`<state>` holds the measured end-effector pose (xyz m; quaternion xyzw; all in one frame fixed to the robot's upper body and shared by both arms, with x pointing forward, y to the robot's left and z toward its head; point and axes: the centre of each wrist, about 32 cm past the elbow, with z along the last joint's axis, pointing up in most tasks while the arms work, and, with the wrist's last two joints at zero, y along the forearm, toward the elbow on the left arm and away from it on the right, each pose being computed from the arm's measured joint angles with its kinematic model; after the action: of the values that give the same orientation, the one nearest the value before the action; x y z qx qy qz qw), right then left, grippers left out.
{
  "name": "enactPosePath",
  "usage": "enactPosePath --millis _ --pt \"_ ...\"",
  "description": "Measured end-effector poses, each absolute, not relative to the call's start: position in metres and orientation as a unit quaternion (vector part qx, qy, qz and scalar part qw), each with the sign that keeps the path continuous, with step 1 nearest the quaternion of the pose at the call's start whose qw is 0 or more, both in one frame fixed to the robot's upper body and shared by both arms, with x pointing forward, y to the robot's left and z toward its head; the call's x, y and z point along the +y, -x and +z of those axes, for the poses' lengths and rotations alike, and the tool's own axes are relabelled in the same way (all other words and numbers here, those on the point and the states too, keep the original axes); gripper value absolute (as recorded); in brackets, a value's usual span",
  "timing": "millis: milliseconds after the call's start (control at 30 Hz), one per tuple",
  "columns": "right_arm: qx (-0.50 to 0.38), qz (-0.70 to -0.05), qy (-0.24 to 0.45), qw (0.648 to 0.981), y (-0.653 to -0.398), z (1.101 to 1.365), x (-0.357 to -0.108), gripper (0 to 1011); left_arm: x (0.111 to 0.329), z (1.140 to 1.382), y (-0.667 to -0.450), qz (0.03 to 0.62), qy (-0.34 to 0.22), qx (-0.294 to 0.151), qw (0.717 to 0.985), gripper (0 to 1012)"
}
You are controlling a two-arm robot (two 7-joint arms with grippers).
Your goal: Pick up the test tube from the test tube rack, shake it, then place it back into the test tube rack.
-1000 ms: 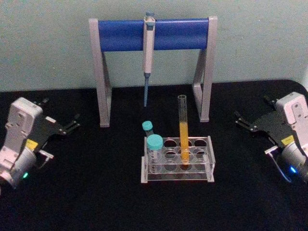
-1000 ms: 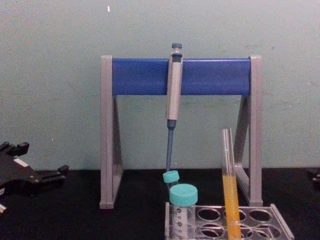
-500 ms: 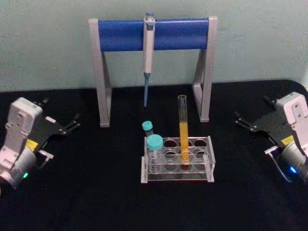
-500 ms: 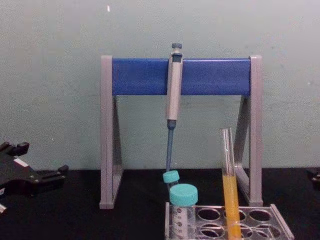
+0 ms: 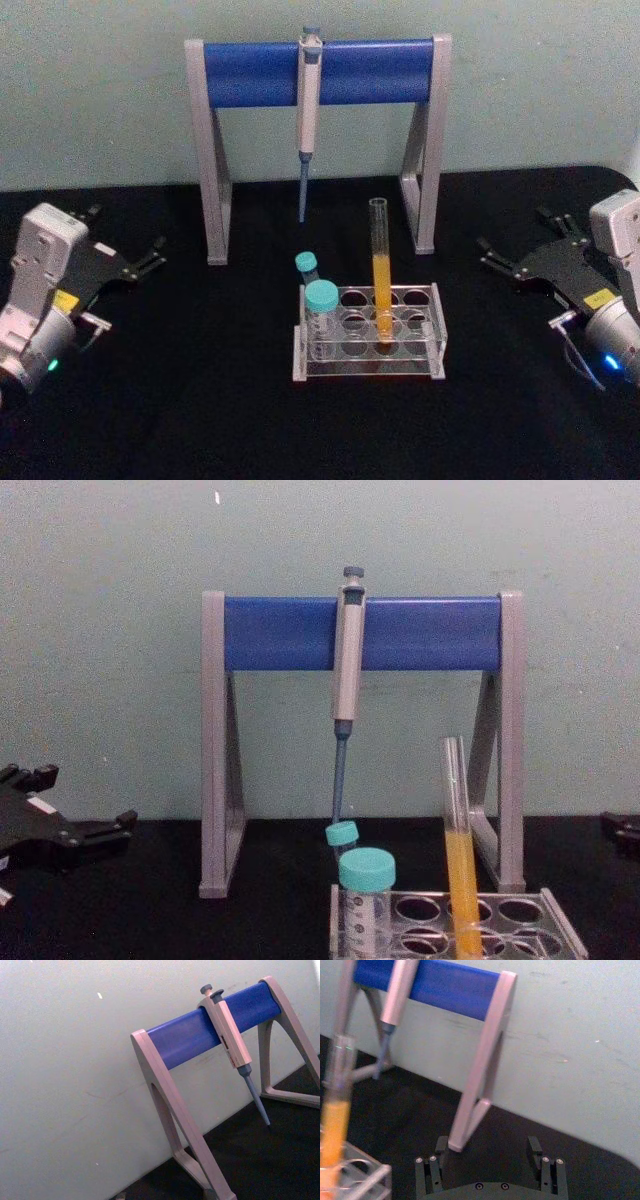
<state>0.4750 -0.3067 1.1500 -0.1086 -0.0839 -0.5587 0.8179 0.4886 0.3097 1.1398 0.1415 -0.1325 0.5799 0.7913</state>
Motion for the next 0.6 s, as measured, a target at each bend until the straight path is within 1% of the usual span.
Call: enactPosePath --millis 267,600 --pt "-0.011 -0.514 0.075 0.854 -0.463 1.167 -0.297 1000 0.310 1.140 -0.489 0.580 -0.141 -0.132 0.791 1001" --pt "0.007 -0.455 0.090 0.886 -0.462 1.179 -0.287 1000 0.310 1.140 -0.489 0.580 -0.141 -0.132 0.791 1001"
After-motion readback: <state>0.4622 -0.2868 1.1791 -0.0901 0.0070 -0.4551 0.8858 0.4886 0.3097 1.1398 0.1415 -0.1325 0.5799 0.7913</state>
